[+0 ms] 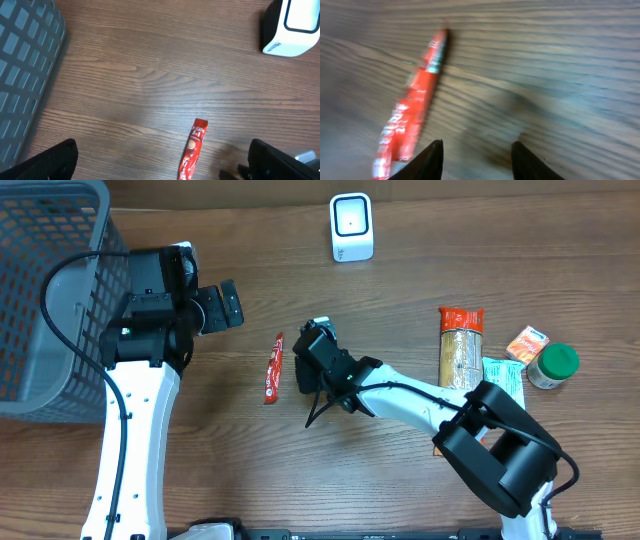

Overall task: Scan the item barcode
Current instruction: 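Lower and close the right gripper on the red sachet's end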

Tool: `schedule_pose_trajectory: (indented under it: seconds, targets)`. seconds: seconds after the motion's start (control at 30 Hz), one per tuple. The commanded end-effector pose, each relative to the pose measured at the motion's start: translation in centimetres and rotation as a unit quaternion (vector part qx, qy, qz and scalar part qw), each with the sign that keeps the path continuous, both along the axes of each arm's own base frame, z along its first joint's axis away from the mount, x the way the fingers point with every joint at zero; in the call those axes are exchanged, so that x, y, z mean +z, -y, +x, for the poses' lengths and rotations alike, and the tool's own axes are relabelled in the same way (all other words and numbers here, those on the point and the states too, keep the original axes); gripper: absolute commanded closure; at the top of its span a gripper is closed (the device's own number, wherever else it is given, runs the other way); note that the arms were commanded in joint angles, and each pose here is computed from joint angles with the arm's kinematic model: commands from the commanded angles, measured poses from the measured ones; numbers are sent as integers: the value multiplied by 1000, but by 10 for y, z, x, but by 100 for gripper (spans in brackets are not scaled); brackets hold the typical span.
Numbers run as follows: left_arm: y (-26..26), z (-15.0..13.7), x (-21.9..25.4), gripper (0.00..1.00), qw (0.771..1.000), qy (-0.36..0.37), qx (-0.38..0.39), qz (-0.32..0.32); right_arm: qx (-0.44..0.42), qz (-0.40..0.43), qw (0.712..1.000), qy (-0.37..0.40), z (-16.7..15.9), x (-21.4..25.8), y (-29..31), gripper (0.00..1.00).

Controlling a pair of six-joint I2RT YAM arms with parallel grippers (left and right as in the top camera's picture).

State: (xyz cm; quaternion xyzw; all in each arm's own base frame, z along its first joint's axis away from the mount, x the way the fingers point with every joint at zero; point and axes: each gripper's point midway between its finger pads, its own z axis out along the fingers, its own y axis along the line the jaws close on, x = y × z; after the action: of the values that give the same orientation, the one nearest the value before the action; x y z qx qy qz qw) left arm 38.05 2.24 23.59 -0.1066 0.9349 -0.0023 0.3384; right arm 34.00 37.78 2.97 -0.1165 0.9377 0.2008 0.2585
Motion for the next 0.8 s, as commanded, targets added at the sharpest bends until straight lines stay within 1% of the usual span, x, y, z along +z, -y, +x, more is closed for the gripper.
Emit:
schedule_pose_trajectory:
  seconds: [0.0, 0.3, 0.47, 0.53, 0.63, 0.77]
  targets:
    - [-2, 2, 0, 0, 1000, -1, -1, 9, 42, 41, 998, -14, -18, 18, -20, 64]
    - [-2, 2, 0, 0, 1000, -1, -1, 9, 77, 49, 996, -7, -39, -1, -51, 75]
    - [-2, 2, 0, 0, 1000, -1, -1, 9, 59, 19, 998, 6, -36, -16, -45, 75]
    - [-2, 2, 0, 0, 1000, -1, -1, 9, 53, 21, 998, 0, -37, -17, -44, 75]
    - [-2, 2, 0, 0, 1000, -1, -1, 9, 55, 35, 998, -28, -48, -22, -50, 75]
    - [-2, 2, 0, 0, 1000, -1, -1, 9, 65, 24, 997, -26, -60, -32, -57, 75]
